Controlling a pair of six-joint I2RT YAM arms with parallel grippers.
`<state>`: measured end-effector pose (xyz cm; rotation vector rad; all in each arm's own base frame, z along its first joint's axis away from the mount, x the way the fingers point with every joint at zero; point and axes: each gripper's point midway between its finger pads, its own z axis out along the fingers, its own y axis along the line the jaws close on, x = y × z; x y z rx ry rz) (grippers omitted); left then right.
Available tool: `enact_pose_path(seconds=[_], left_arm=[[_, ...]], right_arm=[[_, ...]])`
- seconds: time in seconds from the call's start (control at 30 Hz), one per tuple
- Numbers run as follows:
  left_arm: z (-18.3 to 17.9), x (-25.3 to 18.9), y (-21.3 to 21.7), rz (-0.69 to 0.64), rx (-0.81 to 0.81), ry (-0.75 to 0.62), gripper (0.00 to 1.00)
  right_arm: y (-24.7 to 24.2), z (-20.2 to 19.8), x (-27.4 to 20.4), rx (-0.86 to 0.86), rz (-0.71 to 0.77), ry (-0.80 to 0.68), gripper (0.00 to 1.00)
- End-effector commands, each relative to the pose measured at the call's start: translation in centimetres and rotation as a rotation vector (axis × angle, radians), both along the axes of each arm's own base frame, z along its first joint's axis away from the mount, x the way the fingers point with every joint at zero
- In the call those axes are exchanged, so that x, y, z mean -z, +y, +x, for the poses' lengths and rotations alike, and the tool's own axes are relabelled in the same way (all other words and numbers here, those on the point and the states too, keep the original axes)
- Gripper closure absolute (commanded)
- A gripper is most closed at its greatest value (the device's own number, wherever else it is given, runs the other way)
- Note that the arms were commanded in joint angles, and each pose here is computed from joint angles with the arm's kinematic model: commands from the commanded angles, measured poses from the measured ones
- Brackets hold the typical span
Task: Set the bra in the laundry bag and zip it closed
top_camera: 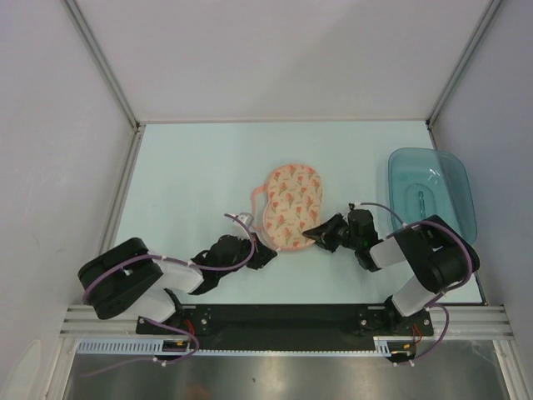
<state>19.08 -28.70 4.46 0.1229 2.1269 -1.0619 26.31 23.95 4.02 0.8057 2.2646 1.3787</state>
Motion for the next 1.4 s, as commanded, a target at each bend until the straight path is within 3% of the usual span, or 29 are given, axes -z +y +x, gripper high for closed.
enact_pose_path(seconds=[0.0,0.13,0.2,0.23,0.27,0.33,0.37,0.47,0.57,0.77,0.97,1.17,1.27,1.37], left_arm=[[0.7,1.5,2.3,0.106,-0.039,-0.008,1.0],[-0.5,1.3,1.9,0.09,0.044,-0.013,1.0],[-0.8,0.7,1.2,0.054,0.067,-0.012,1.0],[-1.0,0.5,1.1,0.04,0.072,-0.005,1.0],[-1.2,-0.1,0.6,0.01,0.09,-0.007,1.0],[-1.5,-0.6,0.1,-0.023,0.098,0.002,1.0],[-1.6,-0.9,-0.1,-0.038,0.096,0.01,1.0],[-1.6,-1.4,-0.5,-0.057,0.098,0.01,1.0],[-1.6,-1.9,-1.0,-0.076,0.11,0.015,1.0],[-1.6,-3.5,-2.2,-0.128,0.137,0.002,1.0],[-2.2,-4.3,-3.0,-0.149,0.166,-0.008,1.0],[-2.9,-5.1,-4.1,-0.177,0.195,-0.015,1.0],[-3.4,-5.3,-4.6,-0.182,0.211,-0.018,1.0],[-3.5,-4.6,-4.4,-0.169,0.198,0.0,1.0]], right_arm=[[-0.5,1.3,-1.7,-0.128,0.004,-0.097,0.94],[0.0,1.4,-1.1,-0.279,-0.081,-0.104,0.91],[0.2,1.9,-1.2,-0.301,-0.119,-0.111,0.83],[0.0,2.5,-1.1,-0.291,-0.152,-0.109,0.77],[-0.1,2.7,-1.4,-0.28,-0.16,-0.117,0.63],[-0.7,3.3,-1.4,-0.232,-0.198,-0.11,0.5],[-0.8,3.3,-1.9,-0.211,-0.207,-0.12,0.38],[-1.9,2.5,-2.0,-0.11,-0.235,-0.101,0.2],[-2.3,0.8,-2.2,-0.013,-0.238,-0.11,0.13],[-1.0,-3.3,-2.4,0.081,-0.158,-0.127,0.11],[-0.1,-2.7,-3.7,0.088,-0.111,-0.222,0.13],[1.7,-2.8,-2.8,0.06,-0.051,-0.201,0.21],[1.8,-2.9,-2.1,0.065,-0.04,-0.194,0.31],[1.2,-2.9,-1.5,0.077,-0.042,-0.187,0.51]])
